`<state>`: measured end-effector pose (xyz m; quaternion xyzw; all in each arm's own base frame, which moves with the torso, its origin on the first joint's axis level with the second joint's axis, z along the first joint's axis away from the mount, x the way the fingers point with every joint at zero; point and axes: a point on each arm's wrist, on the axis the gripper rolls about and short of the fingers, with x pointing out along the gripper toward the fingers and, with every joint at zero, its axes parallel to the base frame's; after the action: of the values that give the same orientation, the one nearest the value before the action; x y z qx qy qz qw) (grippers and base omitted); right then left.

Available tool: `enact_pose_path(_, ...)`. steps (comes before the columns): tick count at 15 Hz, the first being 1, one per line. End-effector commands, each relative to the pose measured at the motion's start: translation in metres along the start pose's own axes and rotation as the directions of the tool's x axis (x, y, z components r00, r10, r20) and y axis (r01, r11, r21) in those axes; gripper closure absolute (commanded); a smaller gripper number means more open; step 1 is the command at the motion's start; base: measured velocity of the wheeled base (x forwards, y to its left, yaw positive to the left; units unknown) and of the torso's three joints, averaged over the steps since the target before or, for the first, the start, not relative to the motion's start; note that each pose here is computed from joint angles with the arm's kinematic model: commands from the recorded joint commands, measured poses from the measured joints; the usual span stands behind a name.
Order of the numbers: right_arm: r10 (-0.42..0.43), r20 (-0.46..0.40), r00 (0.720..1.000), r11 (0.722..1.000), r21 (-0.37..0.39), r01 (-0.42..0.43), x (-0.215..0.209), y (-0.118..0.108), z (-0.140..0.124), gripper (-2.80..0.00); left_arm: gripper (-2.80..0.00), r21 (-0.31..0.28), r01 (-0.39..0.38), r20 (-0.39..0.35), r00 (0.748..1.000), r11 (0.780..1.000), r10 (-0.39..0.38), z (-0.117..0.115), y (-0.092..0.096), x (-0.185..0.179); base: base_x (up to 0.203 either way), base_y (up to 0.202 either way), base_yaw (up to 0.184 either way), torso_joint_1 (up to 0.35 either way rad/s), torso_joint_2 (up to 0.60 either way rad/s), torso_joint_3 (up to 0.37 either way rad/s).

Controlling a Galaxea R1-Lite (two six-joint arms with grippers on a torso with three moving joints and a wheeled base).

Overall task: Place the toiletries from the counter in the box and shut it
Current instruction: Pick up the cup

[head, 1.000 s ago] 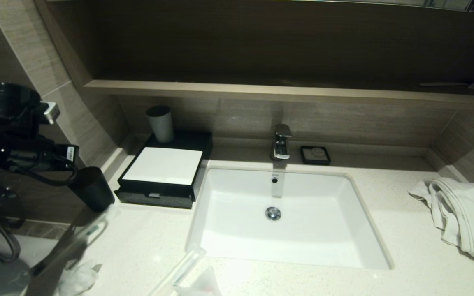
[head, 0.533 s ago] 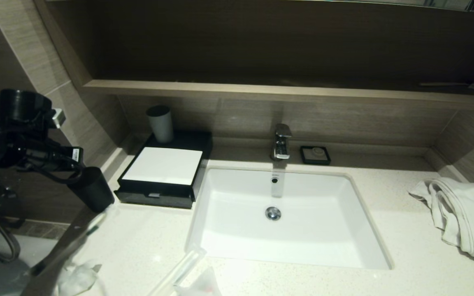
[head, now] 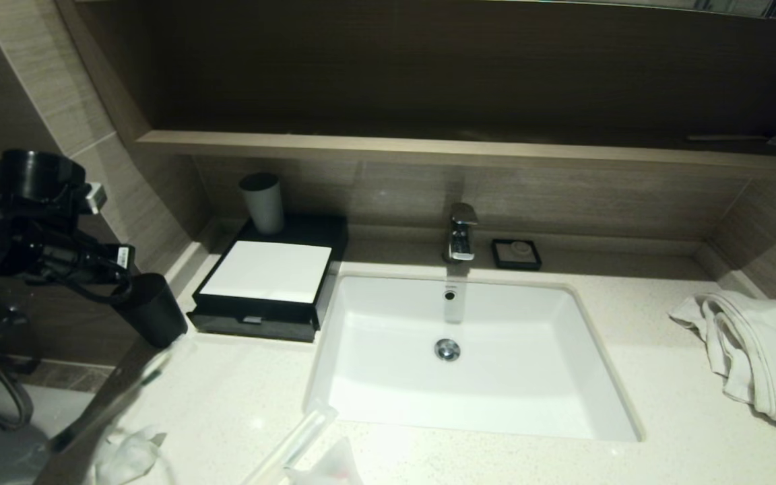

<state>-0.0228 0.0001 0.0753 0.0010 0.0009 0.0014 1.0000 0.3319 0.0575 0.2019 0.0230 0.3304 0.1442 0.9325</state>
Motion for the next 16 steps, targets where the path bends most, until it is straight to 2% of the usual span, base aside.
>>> enact_pose_path(1,0.000,0.000,1.000,1.000,0.000,0.000,0.000,0.000,0.000,0.00,-2.80,0.000,-0.002,0.004,1.000,1.000,0.002,0.000,0.000,-0.001,0.000,0.000,0.000,0.000,0.00,0.000)
enact_pose_path(5,0.000,0.000,1.000,1.000,0.000,0.000,0.000,0.000,0.000,0.00,-2.80,0.003,-0.005,-0.019,1.000,1.000,0.005,-0.003,-0.001,0.008,0.000,0.000,0.000,0.000,0.00,0.000)
enact_pose_path(9,0.000,0.000,1.000,1.000,0.000,0.000,0.000,0.000,0.000,0.00,-2.80,-0.014,-0.018,-0.033,0.999,1.000,0.017,0.004,0.007,0.015,0.000,0.000,0.000,0.000,0.00,0.000)
enact_pose_path(12,0.000,0.000,1.000,1.000,0.000,0.000,0.000,0.000,0.000,0.00,-2.80,-0.065,-0.023,-0.094,0.995,0.998,0.017,0.012,0.012,0.012,0.000,0.000,0.000,0.000,0.00,0.000)
enact_pose_path(16,0.000,0.000,1.000,1.000,0.000,0.000,0.000,0.000,0.000,0.00,-2.80,-0.088,-0.011,-0.164,0.986,0.996,-0.003,0.019,0.015,-0.004,0.000,0.000,0.000,0.000,0.00,0.000)
